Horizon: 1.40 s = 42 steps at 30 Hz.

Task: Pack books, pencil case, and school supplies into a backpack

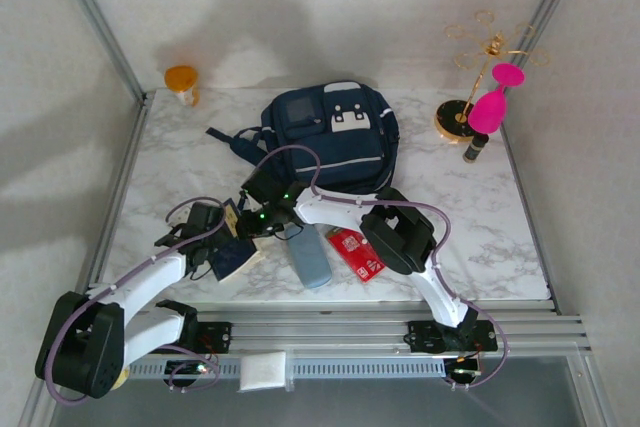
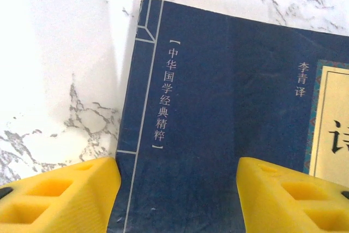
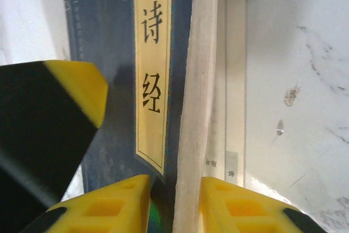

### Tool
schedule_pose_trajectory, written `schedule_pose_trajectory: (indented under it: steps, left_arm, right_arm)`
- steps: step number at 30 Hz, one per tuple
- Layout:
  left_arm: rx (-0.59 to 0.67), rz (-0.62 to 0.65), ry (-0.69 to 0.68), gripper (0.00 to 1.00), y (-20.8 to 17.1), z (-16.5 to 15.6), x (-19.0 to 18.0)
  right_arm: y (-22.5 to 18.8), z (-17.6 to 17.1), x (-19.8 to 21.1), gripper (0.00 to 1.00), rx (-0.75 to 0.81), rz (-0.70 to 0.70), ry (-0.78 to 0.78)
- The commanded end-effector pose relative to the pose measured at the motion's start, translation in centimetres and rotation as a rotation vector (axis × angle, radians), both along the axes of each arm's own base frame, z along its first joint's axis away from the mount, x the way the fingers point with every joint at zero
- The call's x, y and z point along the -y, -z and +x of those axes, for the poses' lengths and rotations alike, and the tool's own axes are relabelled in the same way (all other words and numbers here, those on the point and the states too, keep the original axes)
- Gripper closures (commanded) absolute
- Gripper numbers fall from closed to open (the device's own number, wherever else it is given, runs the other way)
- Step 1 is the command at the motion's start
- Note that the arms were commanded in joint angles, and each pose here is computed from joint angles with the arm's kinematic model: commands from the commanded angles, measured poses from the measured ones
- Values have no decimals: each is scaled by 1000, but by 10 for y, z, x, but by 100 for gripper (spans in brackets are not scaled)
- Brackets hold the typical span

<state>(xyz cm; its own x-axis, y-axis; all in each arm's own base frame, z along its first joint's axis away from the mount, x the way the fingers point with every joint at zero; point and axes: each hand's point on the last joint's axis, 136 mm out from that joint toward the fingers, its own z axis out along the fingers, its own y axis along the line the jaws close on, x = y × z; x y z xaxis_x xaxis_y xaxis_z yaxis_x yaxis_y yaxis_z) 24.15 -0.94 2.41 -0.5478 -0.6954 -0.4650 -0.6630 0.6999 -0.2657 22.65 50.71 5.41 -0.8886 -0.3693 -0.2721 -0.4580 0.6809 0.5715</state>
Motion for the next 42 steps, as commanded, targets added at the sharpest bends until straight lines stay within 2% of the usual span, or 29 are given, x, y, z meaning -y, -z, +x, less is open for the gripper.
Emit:
schedule_pose_trajectory:
  steps: [1, 9, 14, 18, 21, 24, 29, 32, 39, 42]
  left_arm:
    - [-97, -7, -10, 39, 25, -23, -1]
    - [-95, -9, -5, 39, 25, -23, 0]
    - [-87, -15, -4, 39, 25, -21, 1]
    - [-81, -17, -2, 38, 22, -19, 2]
    - [-63, -5, -21, 33, 13, -15, -1]
    - [12, -6, -34, 29, -14, -1, -1]
    - [132, 55, -50, 15, -82, 21, -13]
    - [183, 62, -25, 12, -118, 34, -17]
    - [340, -58, 99, 8, -193, 53, -4]
    - [444, -187, 230, 7, -217, 62, 25]
  right_arm:
    - [-27, -11, -5, 73, 15, 49, -38]
    - [-24, -5, 1, 80, 38, 15, -30]
    - [-18, -4, 1, 91, 23, 9, -30]
    - [-31, -2, -3, 99, 33, 54, -35]
    - [-47, -5, -10, 100, 21, 110, -52]
    - [-81, -7, -16, 100, 47, 199, -61]
    - [-133, 2, -9, 100, 51, 328, -38]
    - [-169, 7, -1, 100, 85, 401, -36]
    - [-243, 36, 45, 100, 116, 551, 5]
    - [-265, 44, 66, 100, 114, 623, -17]
